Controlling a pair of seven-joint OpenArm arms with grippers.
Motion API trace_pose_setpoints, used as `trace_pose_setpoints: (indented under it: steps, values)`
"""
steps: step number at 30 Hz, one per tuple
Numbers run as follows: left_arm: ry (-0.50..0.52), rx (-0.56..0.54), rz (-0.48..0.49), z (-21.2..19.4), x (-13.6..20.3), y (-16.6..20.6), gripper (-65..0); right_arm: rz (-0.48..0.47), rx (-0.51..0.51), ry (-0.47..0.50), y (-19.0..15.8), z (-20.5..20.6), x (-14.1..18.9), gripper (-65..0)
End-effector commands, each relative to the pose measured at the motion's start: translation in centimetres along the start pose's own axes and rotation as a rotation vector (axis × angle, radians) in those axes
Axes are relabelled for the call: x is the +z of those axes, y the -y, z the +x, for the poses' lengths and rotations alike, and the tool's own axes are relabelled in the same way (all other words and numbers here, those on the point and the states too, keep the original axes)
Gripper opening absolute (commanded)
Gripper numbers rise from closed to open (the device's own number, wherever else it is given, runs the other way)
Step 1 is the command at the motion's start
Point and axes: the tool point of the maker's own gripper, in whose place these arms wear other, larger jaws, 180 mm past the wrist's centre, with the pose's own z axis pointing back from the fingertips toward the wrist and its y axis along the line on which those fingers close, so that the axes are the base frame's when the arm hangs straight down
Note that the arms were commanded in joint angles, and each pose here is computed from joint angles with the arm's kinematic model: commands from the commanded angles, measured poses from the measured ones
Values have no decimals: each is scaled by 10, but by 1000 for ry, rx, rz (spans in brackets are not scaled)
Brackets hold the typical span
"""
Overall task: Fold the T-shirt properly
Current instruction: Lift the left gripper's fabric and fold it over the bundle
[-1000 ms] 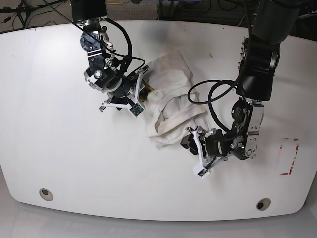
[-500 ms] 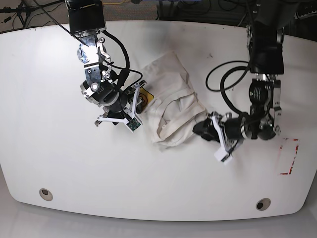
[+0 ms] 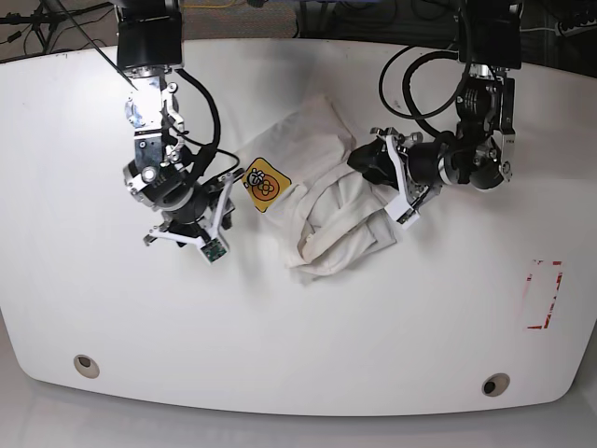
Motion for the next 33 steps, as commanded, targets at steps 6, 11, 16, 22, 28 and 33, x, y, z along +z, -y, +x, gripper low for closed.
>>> trace_pose_setpoints:
  steps: [6,11,16,22,28,33]
  values:
    - [49,-26,-50,17,-8,18,-435,11,-28,-31,1,-17,-5,-453]
    - [42,-19,-47,19,-13,14,-435,52,-53,-57,-20,-32,-7,-453]
    - [50,-40,-11,40,-15,2,-435,97,-93,-65,-47,-38,-10,-453]
    - [54,-59,28,56,-16,-12,-435,156,-126,-63,-78,-37,-12,-455]
    - [80,-59,40,72,-15,-21,-435,225,-86,-57,-112,-30,-12,-455]
    - [81,-49,48,83,-15,-32,-435,270,-76,-53,-133,-26,-11,-455]
